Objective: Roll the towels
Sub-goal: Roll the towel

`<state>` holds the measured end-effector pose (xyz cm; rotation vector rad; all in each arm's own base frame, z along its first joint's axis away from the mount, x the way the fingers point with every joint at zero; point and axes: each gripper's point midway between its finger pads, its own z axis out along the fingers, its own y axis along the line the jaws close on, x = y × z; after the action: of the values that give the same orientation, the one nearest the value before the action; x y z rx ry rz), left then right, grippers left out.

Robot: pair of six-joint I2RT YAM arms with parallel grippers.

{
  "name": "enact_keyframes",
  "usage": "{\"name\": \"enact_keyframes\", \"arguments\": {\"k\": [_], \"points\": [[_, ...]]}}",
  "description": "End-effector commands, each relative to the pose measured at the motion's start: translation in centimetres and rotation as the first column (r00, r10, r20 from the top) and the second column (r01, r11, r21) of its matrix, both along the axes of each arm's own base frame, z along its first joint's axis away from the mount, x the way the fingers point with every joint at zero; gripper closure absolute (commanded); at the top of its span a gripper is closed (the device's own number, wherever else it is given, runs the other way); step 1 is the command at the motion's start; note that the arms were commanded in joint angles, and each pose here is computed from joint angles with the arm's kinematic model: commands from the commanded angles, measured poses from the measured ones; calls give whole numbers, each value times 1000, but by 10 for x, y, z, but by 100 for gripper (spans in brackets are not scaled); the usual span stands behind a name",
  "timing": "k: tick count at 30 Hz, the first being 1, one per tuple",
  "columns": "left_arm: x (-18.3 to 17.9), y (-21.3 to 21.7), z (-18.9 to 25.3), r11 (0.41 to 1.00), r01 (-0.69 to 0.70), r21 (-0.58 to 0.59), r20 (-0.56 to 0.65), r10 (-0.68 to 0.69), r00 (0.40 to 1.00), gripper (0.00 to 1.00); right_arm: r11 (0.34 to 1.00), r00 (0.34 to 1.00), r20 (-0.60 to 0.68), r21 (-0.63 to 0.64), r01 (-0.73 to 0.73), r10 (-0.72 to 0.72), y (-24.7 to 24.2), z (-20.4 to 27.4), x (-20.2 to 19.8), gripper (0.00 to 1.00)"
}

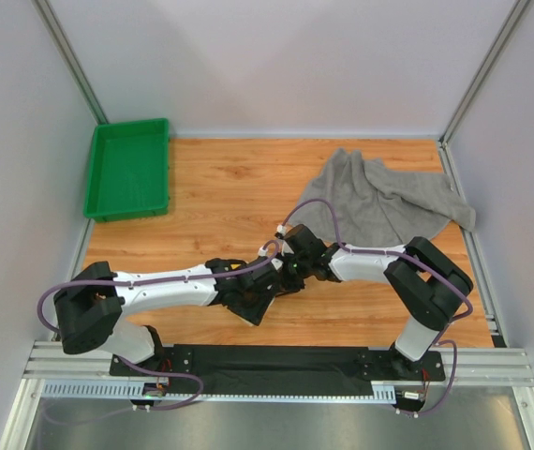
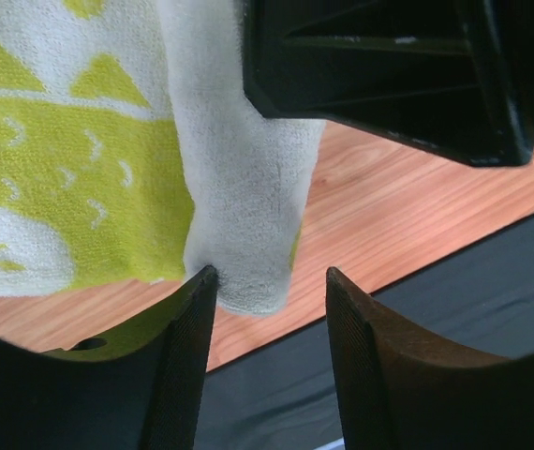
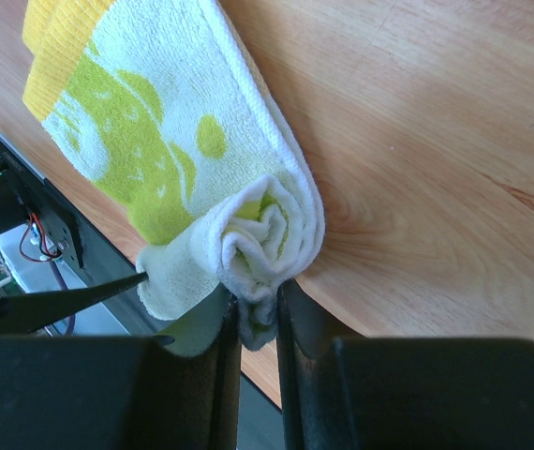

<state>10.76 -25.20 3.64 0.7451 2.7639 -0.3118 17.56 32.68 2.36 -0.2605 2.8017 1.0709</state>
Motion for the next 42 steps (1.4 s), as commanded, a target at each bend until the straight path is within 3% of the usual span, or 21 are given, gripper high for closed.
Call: {"name": "enact_keyframes", "arguments": {"k": [1, 14, 17, 21, 26, 36, 42], "points": [[7, -2, 0, 1000, -20, 20, 28, 19, 999, 43, 999, 1000, -4, -47, -8, 8, -3, -11, -2, 87], [2, 17, -42, 993, -13, 114, 7, 12, 1000, 43, 999, 1000, -12, -47, -25, 25, -1, -12, -3, 87], [-2, 21, -52, 993, -9, 121, -3, 9, 1000, 49, 998, 999, -16, -55, -30, 29, -3, -12, -4, 86], [-5, 25, -59, 992, 6, 129, -14, -5, 1000, 71, 997, 999, -17, -63, -42, 41, -5, -14, -6, 82], [-7, 23, -61, 992, 26, 124, -25, -23, 999, 88, 994, 999, -13, -104, -38, 37, -14, -17, -5, 70], [-7, 2, -43, 997, 60, 49, -45, -58, 997, 94, 973, 998, 41, -227, 53, -44, -64, -14, 20, 54], [-6, -16, -24, 998, 36, -61, -70, -40, 997, 97, 959, 991, 87, -257, 120, -100, -97, -2, 38, 53]]}}
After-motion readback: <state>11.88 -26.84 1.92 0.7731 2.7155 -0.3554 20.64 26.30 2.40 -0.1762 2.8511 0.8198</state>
